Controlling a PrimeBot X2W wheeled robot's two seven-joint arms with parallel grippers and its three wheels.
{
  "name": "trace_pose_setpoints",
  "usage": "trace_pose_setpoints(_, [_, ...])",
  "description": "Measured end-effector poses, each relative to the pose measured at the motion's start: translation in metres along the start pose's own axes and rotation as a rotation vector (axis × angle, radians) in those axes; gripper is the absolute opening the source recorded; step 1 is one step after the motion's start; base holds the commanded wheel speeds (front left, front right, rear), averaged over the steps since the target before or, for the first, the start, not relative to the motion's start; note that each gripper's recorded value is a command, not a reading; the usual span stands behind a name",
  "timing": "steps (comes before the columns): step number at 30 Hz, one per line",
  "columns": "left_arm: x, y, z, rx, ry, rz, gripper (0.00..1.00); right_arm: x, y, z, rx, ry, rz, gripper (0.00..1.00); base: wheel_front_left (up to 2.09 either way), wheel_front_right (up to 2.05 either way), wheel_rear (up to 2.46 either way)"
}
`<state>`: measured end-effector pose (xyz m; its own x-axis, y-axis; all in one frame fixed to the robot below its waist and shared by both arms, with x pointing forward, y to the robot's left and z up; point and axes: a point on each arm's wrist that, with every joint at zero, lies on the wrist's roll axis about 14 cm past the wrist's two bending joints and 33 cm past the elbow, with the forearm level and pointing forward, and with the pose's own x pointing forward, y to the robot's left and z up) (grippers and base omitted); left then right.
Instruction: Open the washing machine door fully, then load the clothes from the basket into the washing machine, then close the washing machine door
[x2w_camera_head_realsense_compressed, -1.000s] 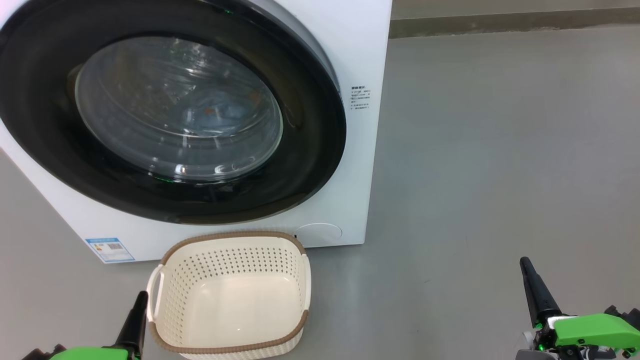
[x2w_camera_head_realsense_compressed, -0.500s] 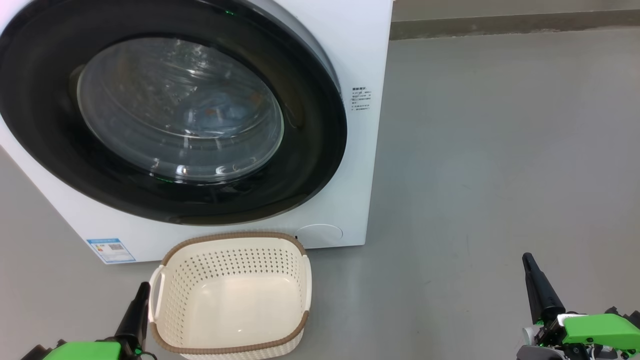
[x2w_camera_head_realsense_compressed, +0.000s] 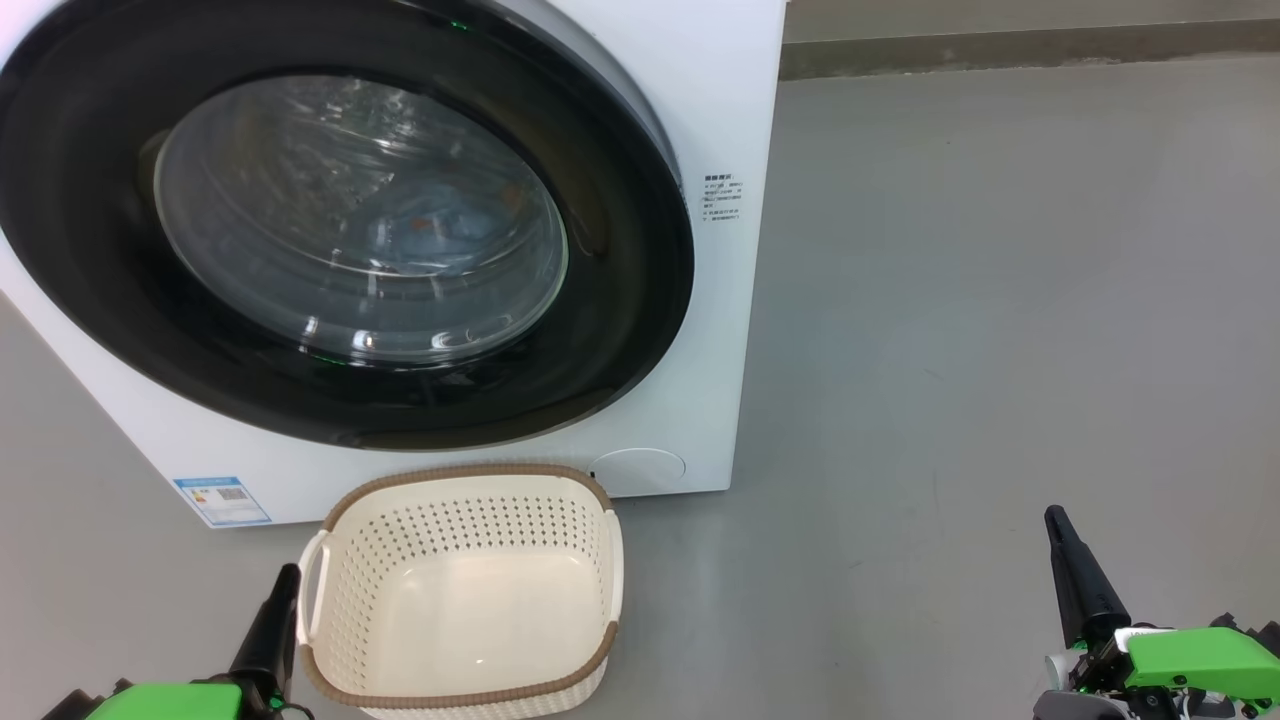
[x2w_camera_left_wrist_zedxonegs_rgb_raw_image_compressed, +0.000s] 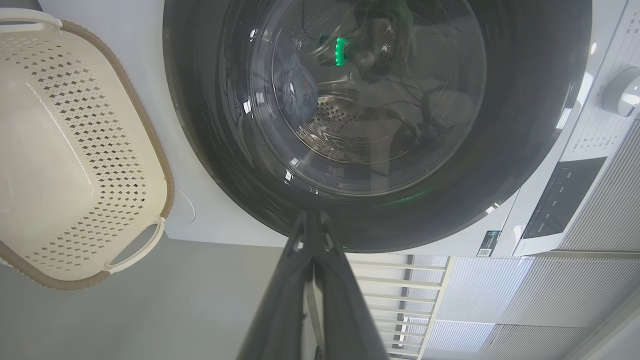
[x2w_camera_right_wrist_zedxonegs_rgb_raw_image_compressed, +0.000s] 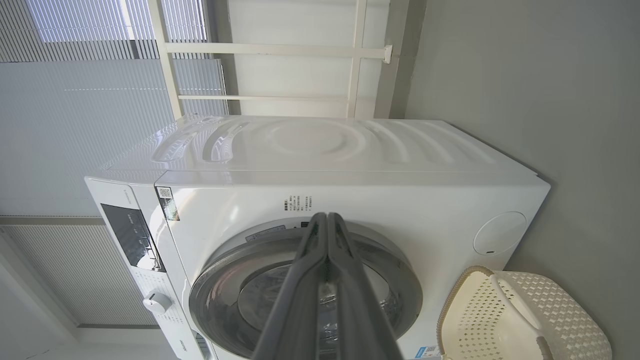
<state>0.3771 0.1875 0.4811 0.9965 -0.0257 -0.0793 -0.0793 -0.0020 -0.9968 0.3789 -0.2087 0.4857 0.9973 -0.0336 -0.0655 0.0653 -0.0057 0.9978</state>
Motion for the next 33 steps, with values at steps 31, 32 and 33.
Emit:
trace_pose_setpoints(31, [0.0000, 0.0000, -0.0005, 0.000, 0.004, 0.000, 0.00, 0.0000, 0.0001, -0.0001, 0.000, 0.001, 0.000, 0.00, 0.00, 0.00, 0.00])
trace_pose_setpoints(32, [0.0000, 0.0000, -0.0005, 0.000, 0.004, 0.000, 0.00, 0.0000, 0.0001, -0.0001, 0.000, 0.001, 0.000, 0.00, 0.00, 0.00, 0.00])
trace_pose_setpoints(33, [0.0000, 0.0000, -0.0005, 0.000, 0.004, 0.000, 0.00, 0.0000, 0.0001, -0.0001, 0.000, 0.001, 0.000, 0.00, 0.00, 0.00, 0.00])
